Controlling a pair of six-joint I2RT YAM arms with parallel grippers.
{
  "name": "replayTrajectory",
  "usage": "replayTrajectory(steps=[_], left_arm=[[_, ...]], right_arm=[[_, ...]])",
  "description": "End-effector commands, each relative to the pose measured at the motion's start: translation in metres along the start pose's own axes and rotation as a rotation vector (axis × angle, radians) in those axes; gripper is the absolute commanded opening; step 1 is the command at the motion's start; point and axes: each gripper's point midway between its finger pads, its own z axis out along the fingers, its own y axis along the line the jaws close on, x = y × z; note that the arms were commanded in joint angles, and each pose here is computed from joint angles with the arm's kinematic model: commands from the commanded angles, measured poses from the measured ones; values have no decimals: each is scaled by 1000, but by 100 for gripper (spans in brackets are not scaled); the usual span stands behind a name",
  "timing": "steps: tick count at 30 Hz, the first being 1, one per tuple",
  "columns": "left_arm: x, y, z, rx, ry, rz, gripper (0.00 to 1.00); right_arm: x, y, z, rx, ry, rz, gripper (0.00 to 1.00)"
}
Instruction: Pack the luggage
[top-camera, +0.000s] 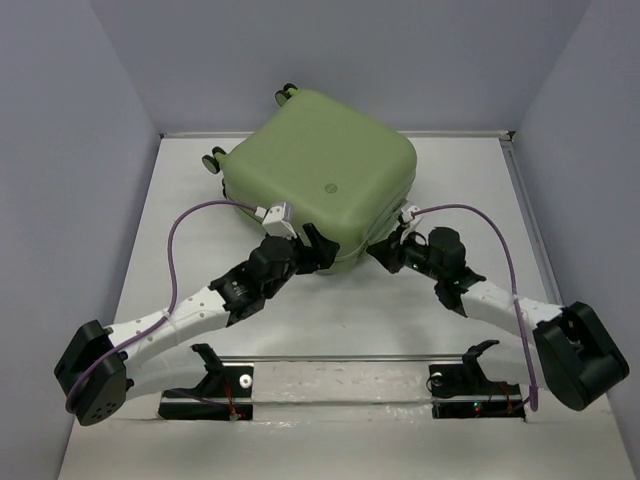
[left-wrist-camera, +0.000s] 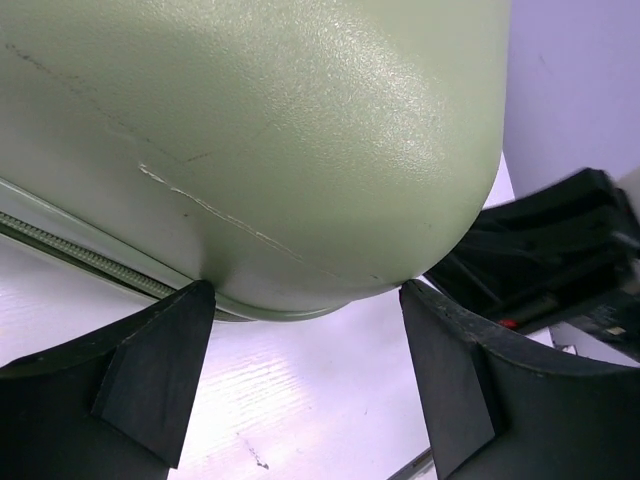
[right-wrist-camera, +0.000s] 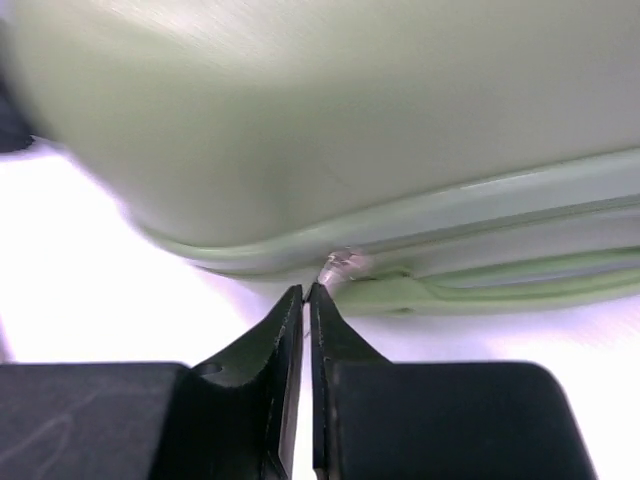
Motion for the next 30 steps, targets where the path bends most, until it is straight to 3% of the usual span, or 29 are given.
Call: replayTrajectory(steps=[1, 4, 9, 14, 17, 19, 23, 30], left_arm=[[-26, -12, 12, 24, -92, -18, 85], [-26, -17, 16, 40, -90, -23, 85], [-27, -23, 17, 62, -85, -29, 85], [-29, -17, 8, 53, -95, -31, 85], [-26, -12, 2, 48, -92, -31, 85], [-25, -11, 0, 52, -90, -36, 85], [-16, -5, -1, 45, -68, -34, 85], [-11, -2, 0, 47, -55, -33, 85]], right_arm=[[-80, 68, -17, -212, -171, -9, 7], [-29, 96, -18, -239, -47, 55, 7], [32, 93, -21, -115, 74, 138, 7], [5, 39, -24, 186, 0, 132, 9], [-13, 8, -28, 290, -14, 129, 25], [-18, -7, -31, 336, -15, 122, 28], [-28, -21, -25, 316, -6, 115, 44], [-31, -22, 2, 251, 22, 99, 45]])
